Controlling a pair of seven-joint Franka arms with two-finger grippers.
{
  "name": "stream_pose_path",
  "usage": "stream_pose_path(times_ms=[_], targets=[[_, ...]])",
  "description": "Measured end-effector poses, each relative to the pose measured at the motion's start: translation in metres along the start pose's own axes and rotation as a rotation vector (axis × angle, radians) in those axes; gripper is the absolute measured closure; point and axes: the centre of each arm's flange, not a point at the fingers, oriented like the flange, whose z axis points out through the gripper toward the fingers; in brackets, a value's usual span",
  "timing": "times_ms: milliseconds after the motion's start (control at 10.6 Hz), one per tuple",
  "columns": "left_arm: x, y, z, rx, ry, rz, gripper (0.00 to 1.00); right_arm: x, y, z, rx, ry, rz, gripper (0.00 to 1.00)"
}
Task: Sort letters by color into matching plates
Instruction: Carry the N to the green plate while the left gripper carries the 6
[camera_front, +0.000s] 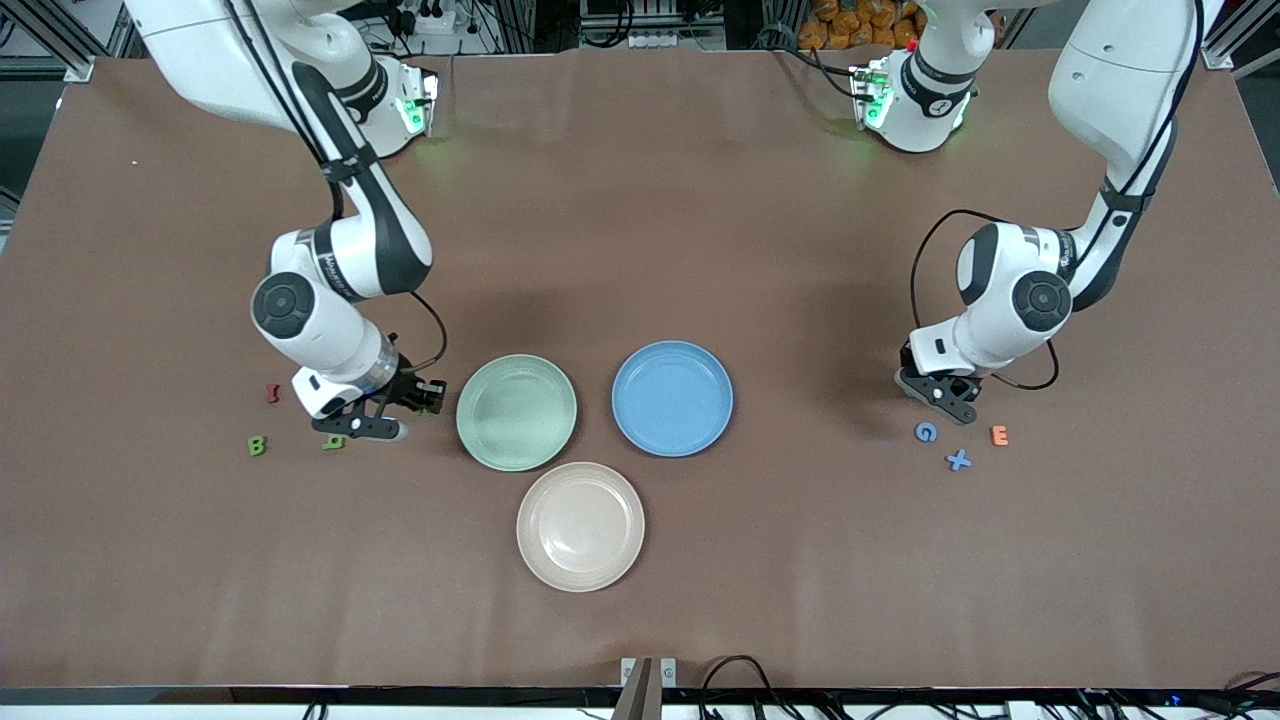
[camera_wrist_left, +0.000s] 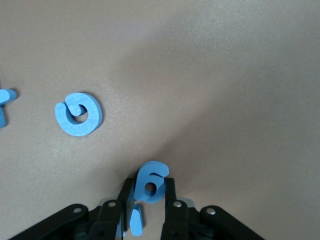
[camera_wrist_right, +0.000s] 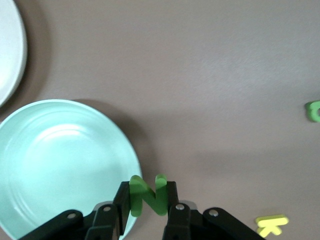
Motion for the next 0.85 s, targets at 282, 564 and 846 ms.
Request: stream_pose_path(times_ms=[282,564,846], targets=[[0.014,-0.003,-0.014,0.004,0.008,-0.031,0.72,-0.013,-0.040,0.004,0.005,-0.002,0.046,0.67],[0.050,0.012,-0.045,-0.004,0.022,-0.118,0.72,-0.017,-0.069,0.018,0.005,-0.007,0.075,0.67],[0.079,0.047,-0.058,-0.014,0.052,-0.219,0.72,-0.014,-0.082,0.024,0.008,-0.003,0.090,0.67]])
